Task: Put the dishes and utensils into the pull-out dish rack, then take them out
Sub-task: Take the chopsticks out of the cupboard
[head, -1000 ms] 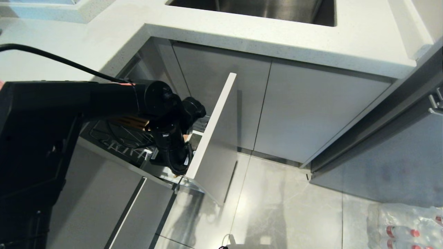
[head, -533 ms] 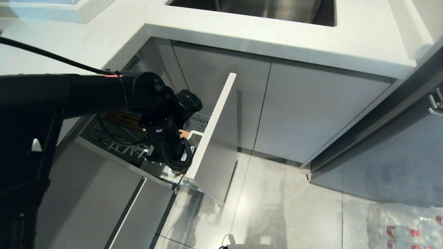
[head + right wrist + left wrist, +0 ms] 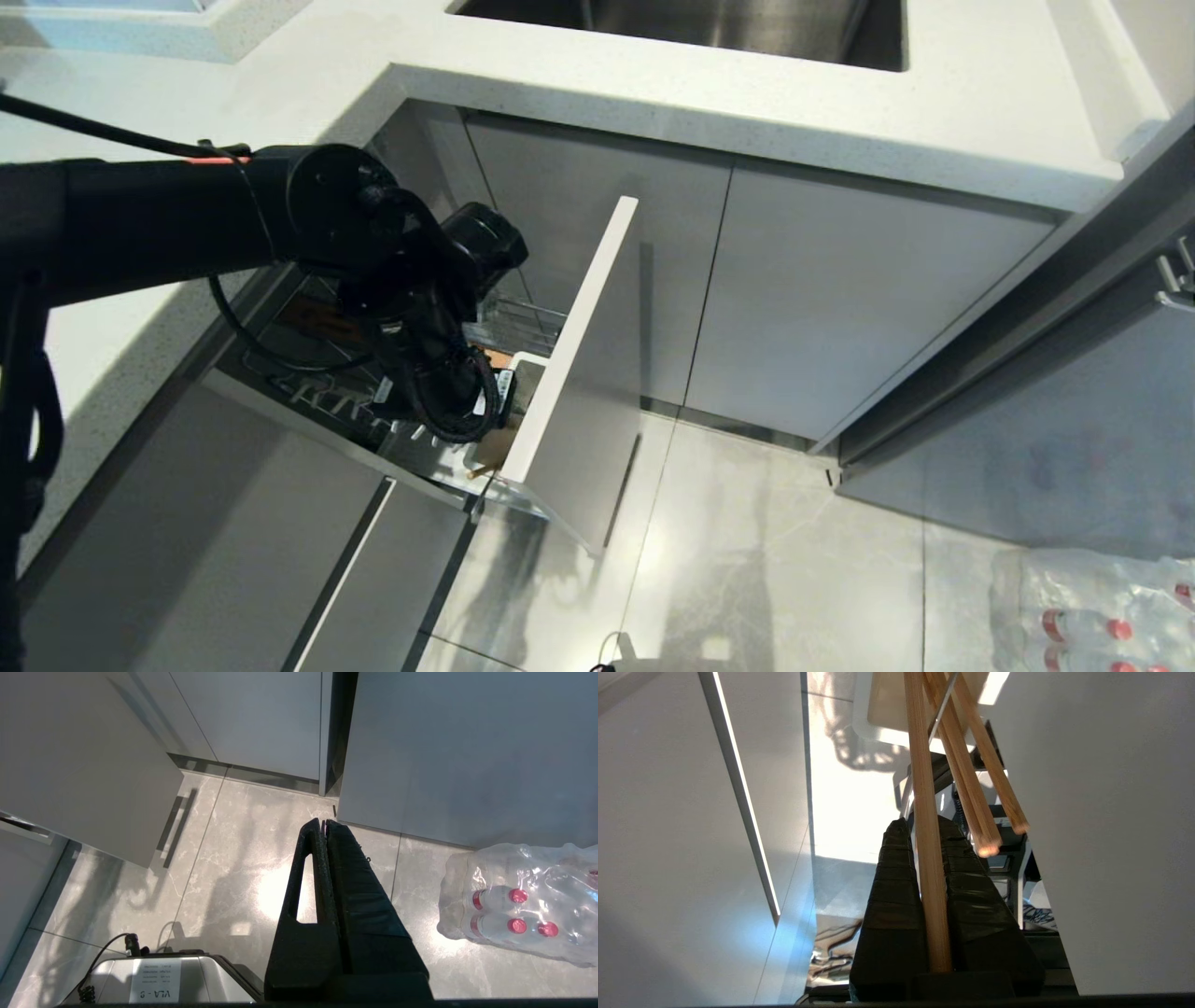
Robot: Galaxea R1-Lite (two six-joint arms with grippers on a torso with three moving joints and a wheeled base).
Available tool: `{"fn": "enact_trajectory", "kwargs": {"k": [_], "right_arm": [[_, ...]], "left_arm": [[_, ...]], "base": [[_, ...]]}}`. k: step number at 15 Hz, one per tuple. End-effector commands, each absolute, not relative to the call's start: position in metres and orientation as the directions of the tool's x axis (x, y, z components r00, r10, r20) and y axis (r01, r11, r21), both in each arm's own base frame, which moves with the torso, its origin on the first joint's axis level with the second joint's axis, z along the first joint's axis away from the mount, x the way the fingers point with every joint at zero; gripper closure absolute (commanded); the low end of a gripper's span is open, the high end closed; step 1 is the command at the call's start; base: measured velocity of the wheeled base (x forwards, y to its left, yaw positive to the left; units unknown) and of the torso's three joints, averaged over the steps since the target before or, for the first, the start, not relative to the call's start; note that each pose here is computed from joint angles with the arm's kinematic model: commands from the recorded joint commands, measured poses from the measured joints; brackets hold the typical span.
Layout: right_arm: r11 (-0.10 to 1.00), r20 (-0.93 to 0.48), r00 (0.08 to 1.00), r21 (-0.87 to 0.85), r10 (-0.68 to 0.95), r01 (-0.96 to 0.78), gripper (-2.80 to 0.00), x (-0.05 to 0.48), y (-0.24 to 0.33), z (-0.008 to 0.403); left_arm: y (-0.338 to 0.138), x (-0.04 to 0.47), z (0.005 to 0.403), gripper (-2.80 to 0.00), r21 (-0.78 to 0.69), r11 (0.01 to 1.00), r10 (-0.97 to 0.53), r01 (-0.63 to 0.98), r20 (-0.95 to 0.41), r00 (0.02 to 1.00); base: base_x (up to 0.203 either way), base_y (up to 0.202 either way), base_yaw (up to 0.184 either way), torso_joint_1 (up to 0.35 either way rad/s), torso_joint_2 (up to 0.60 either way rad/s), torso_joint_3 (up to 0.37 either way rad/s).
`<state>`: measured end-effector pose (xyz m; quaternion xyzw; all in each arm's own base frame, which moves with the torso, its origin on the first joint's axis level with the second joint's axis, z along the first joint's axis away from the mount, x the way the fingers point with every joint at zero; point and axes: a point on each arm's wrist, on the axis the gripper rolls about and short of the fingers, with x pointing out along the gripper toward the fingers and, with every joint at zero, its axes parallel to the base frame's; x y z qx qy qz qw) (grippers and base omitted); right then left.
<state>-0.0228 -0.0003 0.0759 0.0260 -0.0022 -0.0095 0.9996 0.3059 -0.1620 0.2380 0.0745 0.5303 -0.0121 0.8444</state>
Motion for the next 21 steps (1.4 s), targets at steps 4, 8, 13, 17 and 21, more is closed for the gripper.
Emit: {"fn": "enact_trajectory", "kwargs": {"k": [4, 8, 13, 17, 21], "right_arm": [[0.998, 0.003, 1.000, 0.052, -0.020, 0.020, 0.00, -0.023, 0.000, 0.076], [0.998, 0.004, 1.000, 0.052, -0.019, 0.019, 0.00, -0.023, 0.000, 0.076], [0.998, 0.005, 1.000, 0.052, -0.019, 0.018, 0.00, -0.023, 0.000, 0.076], [0.998, 0.005, 1.000, 0.052, -0.018, 0.018, 0.00, -0.023, 0.000, 0.076], [0.998, 0.004, 1.000, 0.052, -0.019, 0.019, 0.00, -0.023, 0.000, 0.076]], "left_arm": [[-0.157, 0.290, 0.260, 0.00, 0.084, 0.993, 0.032, 0.085, -0.874, 0.485], [-0.151, 0.279, 0.275, 0.00, 0.064, 0.994, 0.011, 0.084, -0.854, 0.520], [-0.144, 0.261, 0.295, 0.00, 0.035, 0.996, -0.020, 0.086, -0.823, 0.568], [-0.141, 0.248, 0.308, 0.00, 0.003, 0.997, -0.047, 0.083, -0.799, 0.600], [-0.136, 0.234, 0.321, 0.00, -0.018, 0.996, -0.072, 0.091, -0.774, 0.629]], "base": [[0.000, 0.000, 0.000, 0.000, 0.00, 0.000], [0.000, 0.000, 0.000, 0.000, 0.00, 0.000], [0.000, 0.000, 0.000, 0.000, 0.00, 0.000], [0.000, 0.000, 0.000, 0.000, 0.00, 0.000], [0.000, 0.000, 0.000, 0.000, 0.00, 0.000]]}}
